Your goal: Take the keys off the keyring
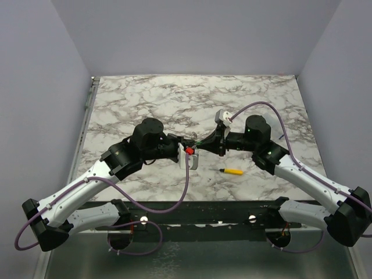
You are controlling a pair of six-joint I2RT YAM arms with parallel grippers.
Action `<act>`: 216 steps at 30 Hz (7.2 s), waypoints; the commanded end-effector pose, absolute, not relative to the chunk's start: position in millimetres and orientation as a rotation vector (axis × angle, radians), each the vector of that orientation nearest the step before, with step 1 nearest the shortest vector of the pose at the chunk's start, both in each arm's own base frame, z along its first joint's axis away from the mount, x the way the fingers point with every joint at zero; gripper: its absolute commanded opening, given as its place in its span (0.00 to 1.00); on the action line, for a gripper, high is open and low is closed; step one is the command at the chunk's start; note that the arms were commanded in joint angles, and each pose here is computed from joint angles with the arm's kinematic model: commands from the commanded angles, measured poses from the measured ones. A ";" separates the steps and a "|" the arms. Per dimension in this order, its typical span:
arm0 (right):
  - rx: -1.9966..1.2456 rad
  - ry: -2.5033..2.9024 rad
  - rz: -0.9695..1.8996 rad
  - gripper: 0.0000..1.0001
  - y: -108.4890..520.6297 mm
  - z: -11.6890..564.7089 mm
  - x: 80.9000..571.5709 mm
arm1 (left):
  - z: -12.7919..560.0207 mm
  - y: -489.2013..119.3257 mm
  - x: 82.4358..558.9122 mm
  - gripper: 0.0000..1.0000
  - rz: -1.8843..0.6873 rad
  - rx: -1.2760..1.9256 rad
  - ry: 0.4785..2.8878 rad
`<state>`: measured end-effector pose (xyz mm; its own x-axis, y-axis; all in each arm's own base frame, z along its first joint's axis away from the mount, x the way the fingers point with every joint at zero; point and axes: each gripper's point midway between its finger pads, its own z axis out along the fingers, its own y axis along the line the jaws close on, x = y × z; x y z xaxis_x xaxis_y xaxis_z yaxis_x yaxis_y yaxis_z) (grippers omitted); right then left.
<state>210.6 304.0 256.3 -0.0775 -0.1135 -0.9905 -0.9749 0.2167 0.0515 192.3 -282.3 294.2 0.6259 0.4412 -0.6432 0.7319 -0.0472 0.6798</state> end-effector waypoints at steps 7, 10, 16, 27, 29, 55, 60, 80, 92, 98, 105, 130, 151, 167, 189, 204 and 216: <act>-1.096 1.586 0.998 0.01 301.5 208.3 221.0 | 331.0 -279.4 192.1 0.00 -0.305 1.565 0.933; -1.072 1.594 1.059 0.00 307.1 212.6 218.9 | 328.8 -279.0 192.1 0.00 -0.318 1.545 0.954; -1.028 1.568 1.152 0.01 308.7 231.0 206.7 | 292.6 -271.9 200.3 0.00 -0.330 1.455 1.084; -0.992 1.818 0.993 0.01 281.2 165.5 220.8 | 221.4 -291.7 226.8 0.00 -0.292 1.318 1.011; -1.006 1.828 0.959 0.01 277.0 161.1 227.2 | 217.9 -292.4 231.4 0.00 -0.256 1.305 0.963; -1.000 2.056 1.325 0.01 336.6 99.7 247.3 | 86.7 -213.3 206.0 0.00 -0.187 1.455 1.146; -0.977 2.049 1.382 0.01 338.7 109.2 240.0 | 107.3 -203.4 202.6 0.08 -0.215 1.433 1.218; -0.977 2.017 1.469 0.01 342.9 114.3 212.0 | 160.5 -224.2 179.0 0.45 -0.612 1.494 1.685; -1.068 1.935 1.482 0.00 346.0 124.0 190.5 | 145.1 -242.8 181.3 0.28 -0.665 1.784 1.429; -1.099 1.906 1.471 0.01 346.4 125.1 184.1 | 138.0 -243.8 179.3 0.29 -0.657 1.881 1.288; -1.122 1.888 1.463 0.01 348.6 124.5 182.0 | 137.4 -248.1 177.9 0.33 -0.683 1.895 1.254; -1.080 1.949 1.421 0.01 345.3 116.4 183.1 | 125.0 -245.3 196.1 0.00 -0.678 1.647 1.576; -1.008 2.072 1.336 0.01 340.8 88.1 192.8 | 125.2 -229.0 218.3 0.00 -0.846 0.723 2.037; -1.054 2.006 1.353 0.01 340.5 101.0 188.8 | 127.8 -224.7 190.0 0.41 -0.692 1.706 1.543; -1.047 1.941 1.356 0.01 340.0 123.2 187.7 | 115.2 -251.1 176.8 0.43 -0.748 1.938 1.500; -1.085 1.909 1.371 0.01 337.6 125.3 177.5 | 121.0 -266.3 186.6 0.37 -0.754 1.914 1.402; -1.008 2.052 1.294 0.01 324.1 101.1 179.5 | 130.6 -254.3 213.1 0.00 -0.772 1.526 1.665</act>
